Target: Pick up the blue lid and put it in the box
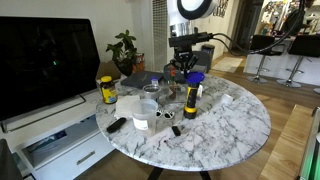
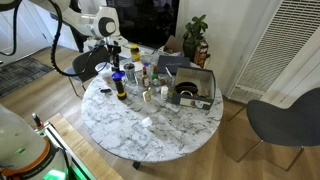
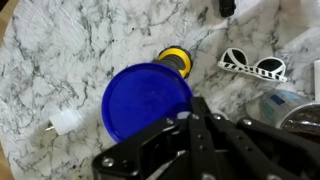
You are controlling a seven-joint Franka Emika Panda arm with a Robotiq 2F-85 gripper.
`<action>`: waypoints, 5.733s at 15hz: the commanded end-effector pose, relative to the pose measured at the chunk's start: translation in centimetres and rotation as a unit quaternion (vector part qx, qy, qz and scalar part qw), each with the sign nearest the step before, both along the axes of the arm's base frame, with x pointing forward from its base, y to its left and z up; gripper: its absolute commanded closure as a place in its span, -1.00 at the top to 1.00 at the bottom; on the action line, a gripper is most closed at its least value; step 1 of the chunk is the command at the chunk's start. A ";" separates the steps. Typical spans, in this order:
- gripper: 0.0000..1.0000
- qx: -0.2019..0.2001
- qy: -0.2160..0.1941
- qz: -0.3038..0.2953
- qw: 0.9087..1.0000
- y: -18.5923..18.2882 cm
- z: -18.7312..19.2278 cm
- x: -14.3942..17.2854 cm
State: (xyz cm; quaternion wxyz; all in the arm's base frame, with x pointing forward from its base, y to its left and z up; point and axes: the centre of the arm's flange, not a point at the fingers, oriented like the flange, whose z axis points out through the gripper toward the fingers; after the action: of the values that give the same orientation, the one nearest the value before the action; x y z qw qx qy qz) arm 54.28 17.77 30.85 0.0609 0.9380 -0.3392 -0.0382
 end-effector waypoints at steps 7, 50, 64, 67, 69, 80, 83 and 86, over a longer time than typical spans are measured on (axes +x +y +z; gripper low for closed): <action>-1.00 -0.101 -0.044 0.119 0.987 -8.5 5.4 -1.2; -1.00 0.113 -0.085 0.159 0.977 -31.1 -4.1 23.1; -1.00 0.156 -0.092 -0.011 0.983 -37.5 -9.2 22.4; -1.00 0.160 -0.092 -0.026 0.983 -38.1 -9.3 22.5; -1.00 0.171 -0.073 -0.031 0.982 -38.2 -9.6 22.3; 0.12 0.138 -0.086 -0.022 0.986 -37.4 -6.4 20.4; 0.57 0.122 -0.114 0.027 0.986 -37.0 -2.7 19.3; 0.98 0.100 -0.116 0.108 0.982 -36.6 0.5 17.7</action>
State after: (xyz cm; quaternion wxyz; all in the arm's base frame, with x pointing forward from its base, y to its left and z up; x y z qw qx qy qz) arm 76.16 -19.78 28.94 -0.0948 0.9503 -0.2943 0.0352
